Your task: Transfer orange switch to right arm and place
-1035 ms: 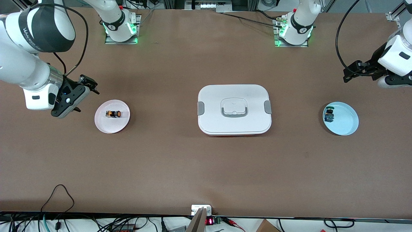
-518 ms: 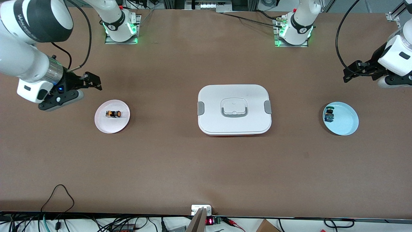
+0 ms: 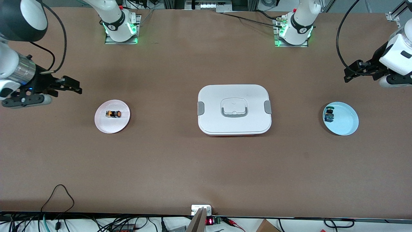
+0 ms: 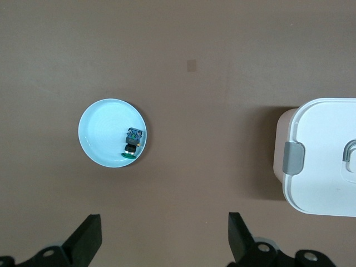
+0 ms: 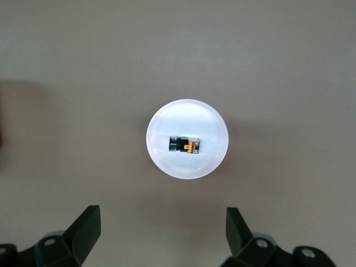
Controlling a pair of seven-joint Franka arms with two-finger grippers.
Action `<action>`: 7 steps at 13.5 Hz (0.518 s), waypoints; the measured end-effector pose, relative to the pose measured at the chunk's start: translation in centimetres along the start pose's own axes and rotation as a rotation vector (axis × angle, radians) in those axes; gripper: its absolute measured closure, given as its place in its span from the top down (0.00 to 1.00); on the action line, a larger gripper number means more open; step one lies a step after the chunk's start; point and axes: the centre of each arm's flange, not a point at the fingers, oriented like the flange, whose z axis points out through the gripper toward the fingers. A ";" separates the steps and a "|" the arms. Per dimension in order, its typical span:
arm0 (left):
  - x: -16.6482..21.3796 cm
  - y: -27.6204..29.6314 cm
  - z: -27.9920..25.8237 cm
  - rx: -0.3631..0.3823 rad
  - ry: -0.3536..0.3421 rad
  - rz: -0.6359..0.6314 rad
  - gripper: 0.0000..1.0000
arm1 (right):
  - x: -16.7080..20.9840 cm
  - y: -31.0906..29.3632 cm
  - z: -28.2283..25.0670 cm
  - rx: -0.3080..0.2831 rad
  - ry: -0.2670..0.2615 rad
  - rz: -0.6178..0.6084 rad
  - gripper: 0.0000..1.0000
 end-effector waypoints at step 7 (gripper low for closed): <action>-0.1 0.0 0.2 0.002 -0.013 0.002 1.00 | -1.7 3.8 -4.5 -0.137 -0.080 0.048 1.00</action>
